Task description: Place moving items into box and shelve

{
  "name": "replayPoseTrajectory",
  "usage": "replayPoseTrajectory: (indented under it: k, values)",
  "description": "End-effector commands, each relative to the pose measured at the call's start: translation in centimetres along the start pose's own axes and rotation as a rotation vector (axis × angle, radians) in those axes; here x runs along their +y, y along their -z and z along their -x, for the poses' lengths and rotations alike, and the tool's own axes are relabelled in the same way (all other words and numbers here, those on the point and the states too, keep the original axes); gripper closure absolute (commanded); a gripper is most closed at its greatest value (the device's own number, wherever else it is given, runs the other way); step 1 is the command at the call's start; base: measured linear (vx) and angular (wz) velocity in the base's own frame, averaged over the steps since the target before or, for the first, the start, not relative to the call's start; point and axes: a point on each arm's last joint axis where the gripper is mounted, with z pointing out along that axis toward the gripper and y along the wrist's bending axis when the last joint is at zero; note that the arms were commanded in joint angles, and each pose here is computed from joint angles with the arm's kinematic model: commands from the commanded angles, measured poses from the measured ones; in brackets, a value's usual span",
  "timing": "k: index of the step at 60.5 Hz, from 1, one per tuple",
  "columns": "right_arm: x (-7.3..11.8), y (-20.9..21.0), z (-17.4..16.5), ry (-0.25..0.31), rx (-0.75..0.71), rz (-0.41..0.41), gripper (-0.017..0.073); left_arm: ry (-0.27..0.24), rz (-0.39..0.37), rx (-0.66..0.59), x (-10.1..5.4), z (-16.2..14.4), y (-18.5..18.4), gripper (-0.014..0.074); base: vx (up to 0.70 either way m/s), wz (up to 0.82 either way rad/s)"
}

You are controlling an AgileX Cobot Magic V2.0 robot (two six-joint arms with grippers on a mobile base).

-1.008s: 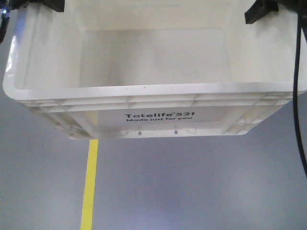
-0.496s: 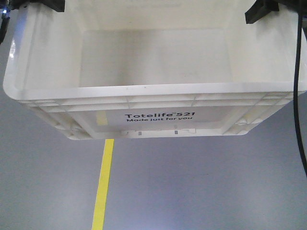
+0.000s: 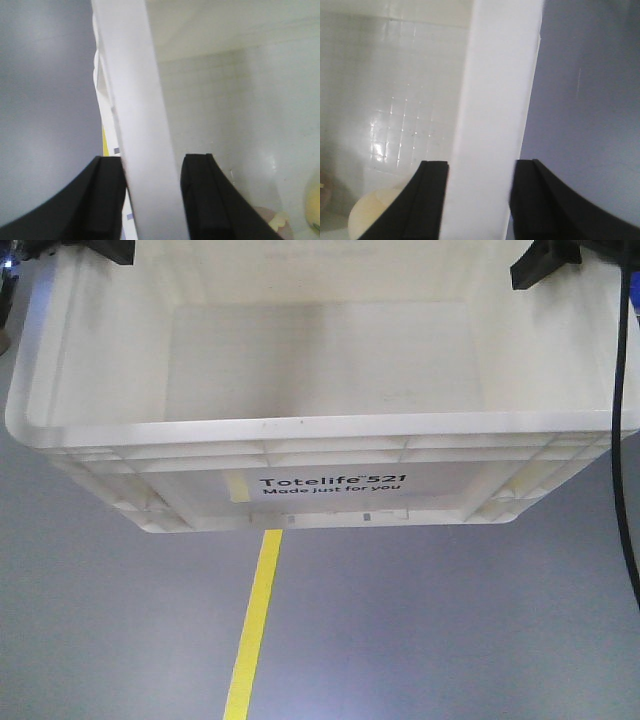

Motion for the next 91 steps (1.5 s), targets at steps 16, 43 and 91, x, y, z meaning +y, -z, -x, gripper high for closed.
replayPoseTrajectory:
  k: [16, 43, 91]
  values:
    - [0.49, 3.17, 0.21, -0.007, -0.095, 0.007, 0.0564, -0.006, -0.090, -0.210, -1.50, 1.34, 3.93, 0.0601, 0.35, 0.16]
    - [0.48, 3.17, 0.21, -0.007, -0.095, 0.006, 0.0564, -0.006, -0.090, -0.208, -1.50, 1.32, 3.93, 0.0601, 0.44, 0.04]
    - [0.43, 3.17, 0.21, -0.005, -0.095, 0.001, 0.0564, -0.006, -0.091, -0.205, -1.50, 1.30, 3.92, 0.0601, 0.55, 0.06]
